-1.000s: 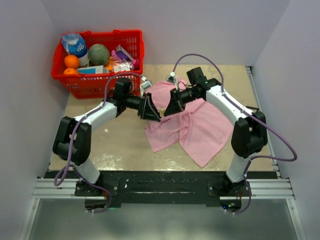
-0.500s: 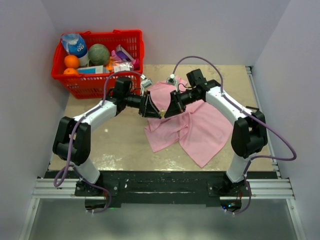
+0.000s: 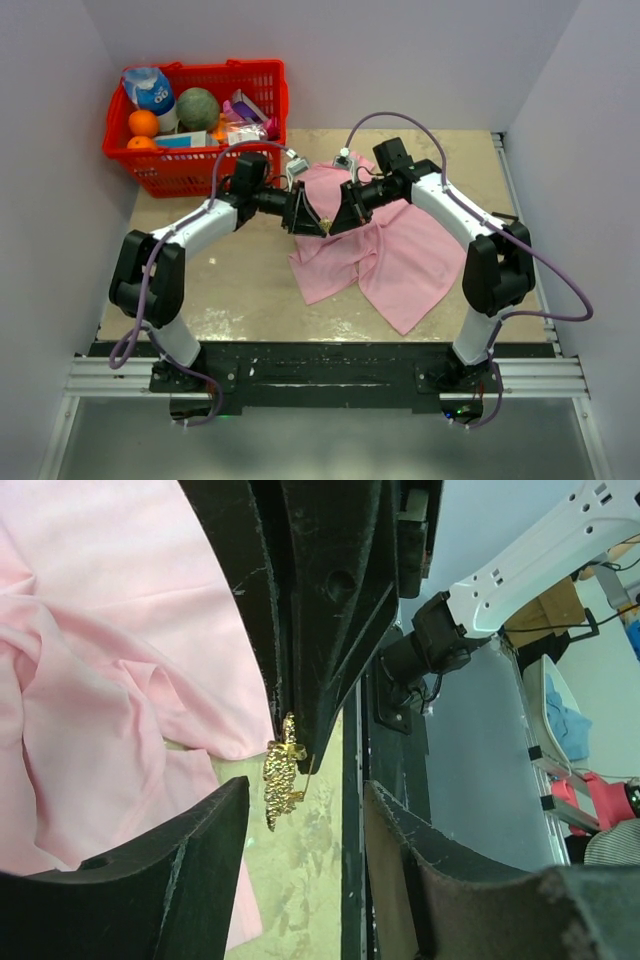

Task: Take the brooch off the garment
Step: Close the brooch.

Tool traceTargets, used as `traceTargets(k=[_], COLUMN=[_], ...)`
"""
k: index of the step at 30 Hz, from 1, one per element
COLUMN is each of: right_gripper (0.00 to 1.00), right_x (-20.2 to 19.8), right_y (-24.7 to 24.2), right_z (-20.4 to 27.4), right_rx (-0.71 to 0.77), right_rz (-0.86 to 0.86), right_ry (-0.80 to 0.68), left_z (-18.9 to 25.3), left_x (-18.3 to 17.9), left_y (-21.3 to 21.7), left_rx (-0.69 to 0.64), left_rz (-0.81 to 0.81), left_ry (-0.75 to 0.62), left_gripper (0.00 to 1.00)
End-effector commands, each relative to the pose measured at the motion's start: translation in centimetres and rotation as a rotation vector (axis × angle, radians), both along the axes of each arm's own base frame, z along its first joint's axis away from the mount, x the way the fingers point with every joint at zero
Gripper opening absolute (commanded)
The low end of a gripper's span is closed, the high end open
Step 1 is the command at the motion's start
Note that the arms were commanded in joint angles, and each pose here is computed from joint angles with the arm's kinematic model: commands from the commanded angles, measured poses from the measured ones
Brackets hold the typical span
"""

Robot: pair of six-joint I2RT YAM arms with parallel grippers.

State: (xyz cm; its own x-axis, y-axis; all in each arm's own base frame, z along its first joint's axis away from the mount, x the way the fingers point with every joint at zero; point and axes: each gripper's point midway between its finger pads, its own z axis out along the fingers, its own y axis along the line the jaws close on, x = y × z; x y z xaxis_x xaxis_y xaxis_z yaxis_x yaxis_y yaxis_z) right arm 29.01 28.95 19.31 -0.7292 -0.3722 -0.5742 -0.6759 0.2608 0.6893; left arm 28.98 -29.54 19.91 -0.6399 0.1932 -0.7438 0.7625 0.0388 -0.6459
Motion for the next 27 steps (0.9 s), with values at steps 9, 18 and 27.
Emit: traceTargets(k=[9, 18, 27], right_gripper=[0.0, 0.0, 0.0], right_x=[0.38, 0.18, -0.03], right_y=[0.17, 0.15, 0.0], right_z=[0.85, 0.73, 0.71], right_rx=[0.009, 0.005, 0.005], right_rz=[-0.008, -0.004, -0.004], right_ry=[-0.043, -0.045, -0.045], left_z=[1.09, 1.18, 1.01], left_x=[0.91, 0.92, 0.5], left_y=[-1.14, -1.38, -1.33], left_rx=[-0.036, -0.046, -0.056], left_rz=[-0.03, -0.032, -0.045], left_ry=[-0.05, -0.029, -0.006], left_gripper=[0.5, 0.49, 0.44])
